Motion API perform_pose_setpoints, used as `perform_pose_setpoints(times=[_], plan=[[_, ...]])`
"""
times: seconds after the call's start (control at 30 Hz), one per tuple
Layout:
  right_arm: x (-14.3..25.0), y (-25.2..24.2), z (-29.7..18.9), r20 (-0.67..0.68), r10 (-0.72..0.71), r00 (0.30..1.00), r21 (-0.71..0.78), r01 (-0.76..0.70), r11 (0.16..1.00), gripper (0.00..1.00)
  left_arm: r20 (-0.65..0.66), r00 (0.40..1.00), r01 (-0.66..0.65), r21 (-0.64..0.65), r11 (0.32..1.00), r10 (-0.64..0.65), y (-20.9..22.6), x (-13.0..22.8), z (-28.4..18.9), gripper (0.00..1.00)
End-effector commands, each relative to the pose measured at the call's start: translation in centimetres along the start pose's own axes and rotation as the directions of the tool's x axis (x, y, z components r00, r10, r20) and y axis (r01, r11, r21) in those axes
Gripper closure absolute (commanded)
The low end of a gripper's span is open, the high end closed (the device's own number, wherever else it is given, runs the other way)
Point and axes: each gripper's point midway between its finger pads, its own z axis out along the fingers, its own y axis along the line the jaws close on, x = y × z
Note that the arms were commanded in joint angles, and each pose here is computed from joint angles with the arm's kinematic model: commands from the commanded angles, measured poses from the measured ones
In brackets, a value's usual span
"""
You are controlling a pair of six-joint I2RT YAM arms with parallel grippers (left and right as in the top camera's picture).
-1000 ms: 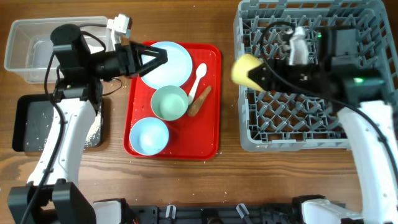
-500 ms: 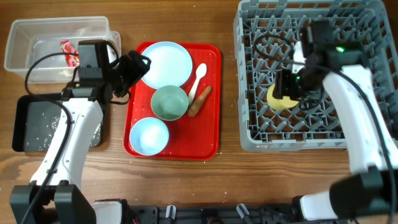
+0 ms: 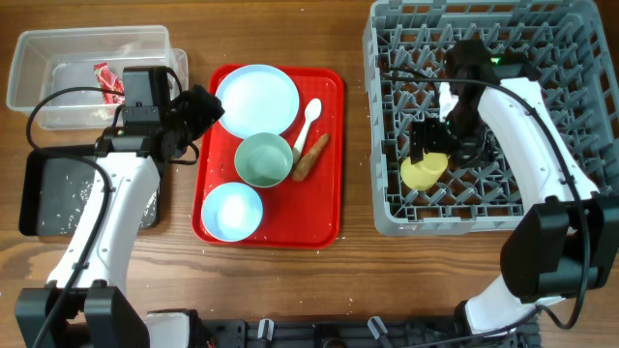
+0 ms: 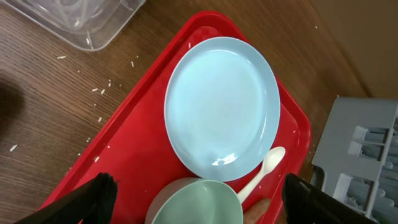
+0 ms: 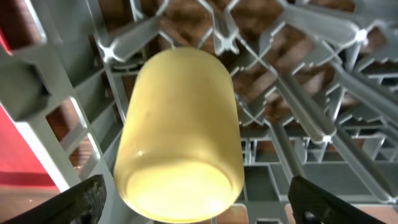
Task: Sort waste into correct bins and load items into the dishwasher rack
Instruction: 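Carry yellow cup into dish rack and release with right gripper, then reach right gripper to red tray and grasp green bowl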
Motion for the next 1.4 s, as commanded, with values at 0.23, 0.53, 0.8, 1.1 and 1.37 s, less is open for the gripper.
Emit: perform_pose_setpoints(times=[0.23, 0.53, 0.8, 1.1, 1.37], plan=[[-1.8, 5.5, -16.3, 0.463, -0.122, 0.878, -0.183, 0.230, 0.956, 0.07, 0.051, 0.970, -0.238, -0.018, 0.971, 0.238, -0.2, -1.1, -1.0, 0.07], [-4.2, 19.5, -13.8, 0.541, -0.312, 0.781, -0.227, 0.492, 0.840, 0.13, 0.134, 0.962, -0.229, -0.061, 0.971, 0.236, 1.6, -4.6, -6.1, 0.00], [-6.6, 26.0, -3.3, 0.412, -0.421, 0.808, -0.219, 0.536, 0.815, 0.36, 0.114, 0.982, -0.130, -0.150, 0.980, 0.147, 6.3, -5.4, -7.6, 0.00], [-6.8, 28.0, 4.1, 0.300, -0.476, 0.827, -0.209, 0.543, 0.813, 0.53, 0.104, 0.984, -0.128, -0.154, 0.980, 0.145, 6.4, -5.2, -7.5, 0.00], [-7.4, 28.3, 5.4, 0.301, -0.476, 0.826, -0.209, 0.544, 0.813, 0.56, 0.104, 0.984, -0.128, -0.154, 0.980, 0.145, 6.4, -5.2, -7.5, 0.00]])
